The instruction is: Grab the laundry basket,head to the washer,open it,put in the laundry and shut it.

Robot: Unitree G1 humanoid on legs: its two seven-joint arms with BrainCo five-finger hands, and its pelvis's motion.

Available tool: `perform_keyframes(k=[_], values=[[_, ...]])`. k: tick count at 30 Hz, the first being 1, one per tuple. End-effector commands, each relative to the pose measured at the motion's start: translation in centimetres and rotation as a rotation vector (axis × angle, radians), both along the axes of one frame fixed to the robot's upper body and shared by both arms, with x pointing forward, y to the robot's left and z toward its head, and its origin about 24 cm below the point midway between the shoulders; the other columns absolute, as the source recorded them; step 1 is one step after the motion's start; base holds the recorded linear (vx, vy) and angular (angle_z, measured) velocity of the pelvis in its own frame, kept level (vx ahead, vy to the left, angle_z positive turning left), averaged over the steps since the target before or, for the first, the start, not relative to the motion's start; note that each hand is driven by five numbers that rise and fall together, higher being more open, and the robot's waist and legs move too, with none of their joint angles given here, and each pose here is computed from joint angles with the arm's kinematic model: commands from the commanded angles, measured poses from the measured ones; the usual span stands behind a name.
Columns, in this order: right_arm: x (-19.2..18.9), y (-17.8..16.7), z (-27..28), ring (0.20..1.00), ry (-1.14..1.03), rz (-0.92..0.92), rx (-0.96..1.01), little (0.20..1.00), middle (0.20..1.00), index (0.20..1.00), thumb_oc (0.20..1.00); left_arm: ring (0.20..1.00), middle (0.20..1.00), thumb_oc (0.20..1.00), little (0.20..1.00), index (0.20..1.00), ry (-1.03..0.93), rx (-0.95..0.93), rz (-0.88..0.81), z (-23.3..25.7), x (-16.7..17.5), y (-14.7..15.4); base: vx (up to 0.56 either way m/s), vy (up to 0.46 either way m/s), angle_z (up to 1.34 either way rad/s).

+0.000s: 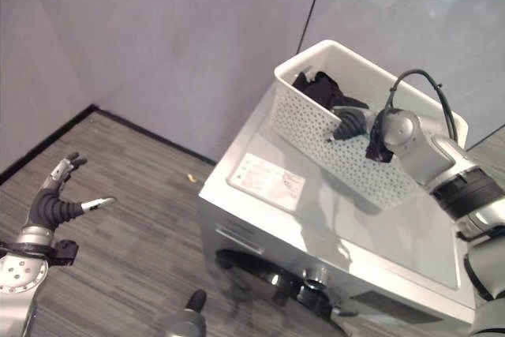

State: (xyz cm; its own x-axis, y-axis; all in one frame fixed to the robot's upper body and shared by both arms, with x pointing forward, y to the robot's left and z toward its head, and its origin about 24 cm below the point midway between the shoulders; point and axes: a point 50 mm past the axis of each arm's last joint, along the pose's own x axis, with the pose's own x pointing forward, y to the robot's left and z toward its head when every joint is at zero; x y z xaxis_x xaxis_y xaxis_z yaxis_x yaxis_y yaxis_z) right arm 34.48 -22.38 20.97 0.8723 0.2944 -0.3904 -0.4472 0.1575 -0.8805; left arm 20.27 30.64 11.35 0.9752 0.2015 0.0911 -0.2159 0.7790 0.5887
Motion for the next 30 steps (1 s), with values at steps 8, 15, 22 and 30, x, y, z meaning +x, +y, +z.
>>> perform_keyframes(k=[8, 15, 22, 30], values=[[-3.8, -3.0, 2.1, 0.200, 0.001, 0.009, -0.087, 0.200, 0.200, 0.200, 0.200, 1.000, 1.000, 1.000, 1.000, 1.000, -0.064, 0.060, -0.014, 1.3, -1.0, -0.3, 0.00, 0.000, 0.00], [-6.6, -4.5, 1.6, 0.200, 0.026, -0.002, -0.103, 0.200, 0.200, 0.200, 0.200, 1.000, 1.000, 1.000, 1.000, 1.000, -0.048, 0.056, 0.011, 0.8, -1.7, 0.0, 0.00, 0.000, 0.00], [-8.0, -5.4, -0.4, 0.200, 0.092, -0.028, -0.068, 0.200, 0.200, 0.200, 0.200, 1.000, 1.000, 1.000, 1.000, 1.000, -0.045, 0.052, -0.003, 0.5, -1.4, -0.4, 0.00, 0.000, 0.00], [-8.4, -4.8, -0.9, 0.200, 0.129, 0.002, -0.067, 0.200, 0.200, 0.200, 0.200, 1.000, 1.000, 1.000, 1.000, 1.000, -0.047, 0.052, -0.011, 0.5, -1.3, -0.6, 0.00, -0.001, 0.00]])
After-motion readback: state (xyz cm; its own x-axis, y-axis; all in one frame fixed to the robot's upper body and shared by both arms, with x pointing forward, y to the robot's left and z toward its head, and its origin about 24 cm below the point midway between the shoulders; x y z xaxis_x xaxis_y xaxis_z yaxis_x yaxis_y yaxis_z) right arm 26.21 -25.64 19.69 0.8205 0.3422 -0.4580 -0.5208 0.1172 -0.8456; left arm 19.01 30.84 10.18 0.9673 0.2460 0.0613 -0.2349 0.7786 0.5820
